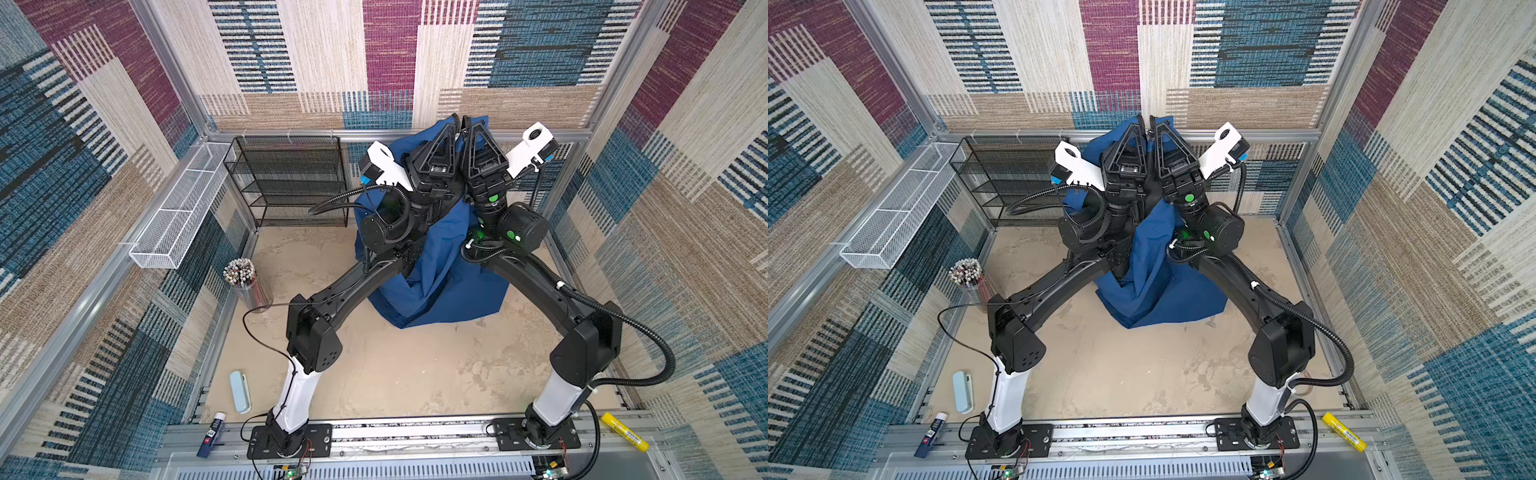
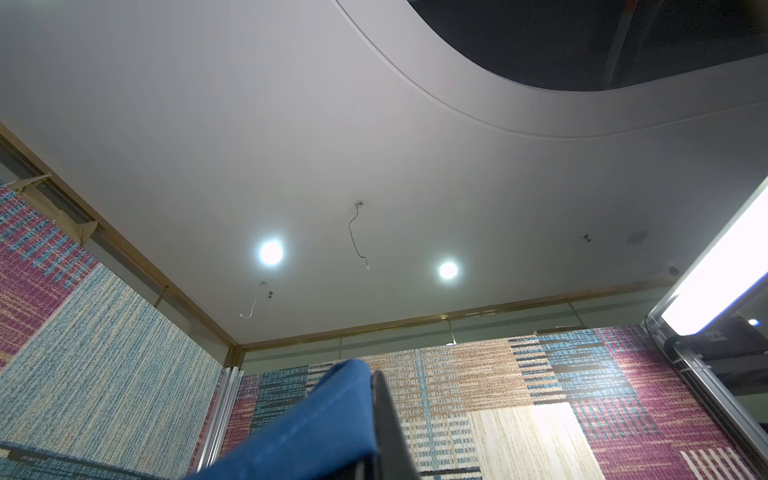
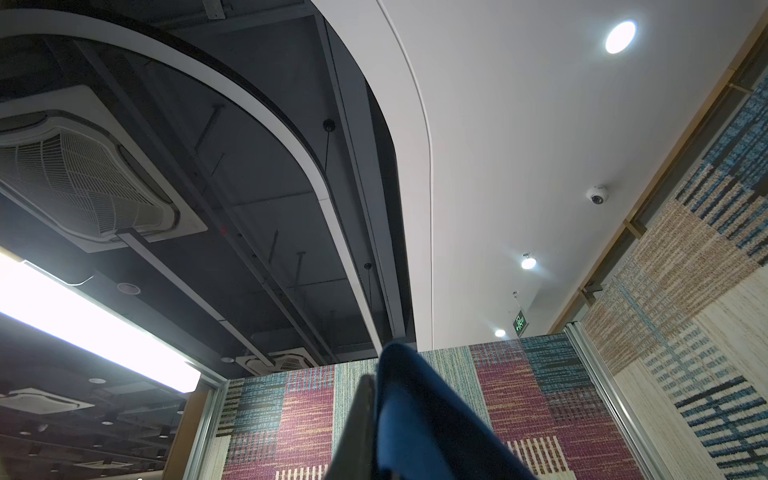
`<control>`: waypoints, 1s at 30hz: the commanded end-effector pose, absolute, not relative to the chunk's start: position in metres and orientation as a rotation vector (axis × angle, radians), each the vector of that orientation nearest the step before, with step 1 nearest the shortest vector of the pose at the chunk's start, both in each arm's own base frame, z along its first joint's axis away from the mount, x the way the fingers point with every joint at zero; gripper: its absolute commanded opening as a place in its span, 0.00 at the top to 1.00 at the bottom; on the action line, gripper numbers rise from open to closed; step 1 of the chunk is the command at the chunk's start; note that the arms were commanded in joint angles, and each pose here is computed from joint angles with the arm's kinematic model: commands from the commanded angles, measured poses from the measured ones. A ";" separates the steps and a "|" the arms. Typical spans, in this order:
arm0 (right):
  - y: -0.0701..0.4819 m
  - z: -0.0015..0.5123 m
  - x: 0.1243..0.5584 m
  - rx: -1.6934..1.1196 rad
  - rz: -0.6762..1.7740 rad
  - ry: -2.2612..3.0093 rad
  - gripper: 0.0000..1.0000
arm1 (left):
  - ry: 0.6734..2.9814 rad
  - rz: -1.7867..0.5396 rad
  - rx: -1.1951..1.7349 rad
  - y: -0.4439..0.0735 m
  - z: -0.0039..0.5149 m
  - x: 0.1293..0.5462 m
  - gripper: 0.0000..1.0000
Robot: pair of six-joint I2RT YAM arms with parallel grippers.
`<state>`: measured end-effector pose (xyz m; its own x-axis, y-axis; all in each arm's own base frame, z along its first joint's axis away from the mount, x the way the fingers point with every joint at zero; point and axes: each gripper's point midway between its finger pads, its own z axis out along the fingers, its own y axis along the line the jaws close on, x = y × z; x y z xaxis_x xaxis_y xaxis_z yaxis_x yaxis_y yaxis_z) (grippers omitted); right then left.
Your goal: Zip up the jacket
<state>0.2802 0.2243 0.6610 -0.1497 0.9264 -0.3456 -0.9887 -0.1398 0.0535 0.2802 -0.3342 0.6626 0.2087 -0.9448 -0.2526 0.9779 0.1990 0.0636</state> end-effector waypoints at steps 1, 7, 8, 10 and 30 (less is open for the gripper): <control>0.172 0.659 0.186 -0.430 1.637 -0.170 1.00 | 0.128 -1.337 0.238 -0.329 0.665 0.273 1.00; 0.173 0.659 0.186 -0.435 1.648 -0.169 1.00 | 0.119 -1.340 0.234 -0.329 0.665 0.273 1.00; 0.174 0.659 0.186 -0.437 1.648 -0.169 1.00 | 0.119 -1.341 0.232 -0.329 0.665 0.274 1.00; 0.174 0.660 0.185 -0.441 1.648 -0.172 1.00 | 0.121 -1.340 0.231 -0.330 0.665 0.274 1.00; 0.177 0.659 0.188 -0.439 1.661 -0.174 1.00 | 0.111 -1.334 0.237 -0.329 0.666 0.273 1.00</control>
<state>0.2808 0.2291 0.6624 -0.1689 0.9227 -0.3466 -0.9856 -0.1625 0.0477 0.2822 -0.3353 0.6621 0.2106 -0.9472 -0.2419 0.9774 0.2001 0.0674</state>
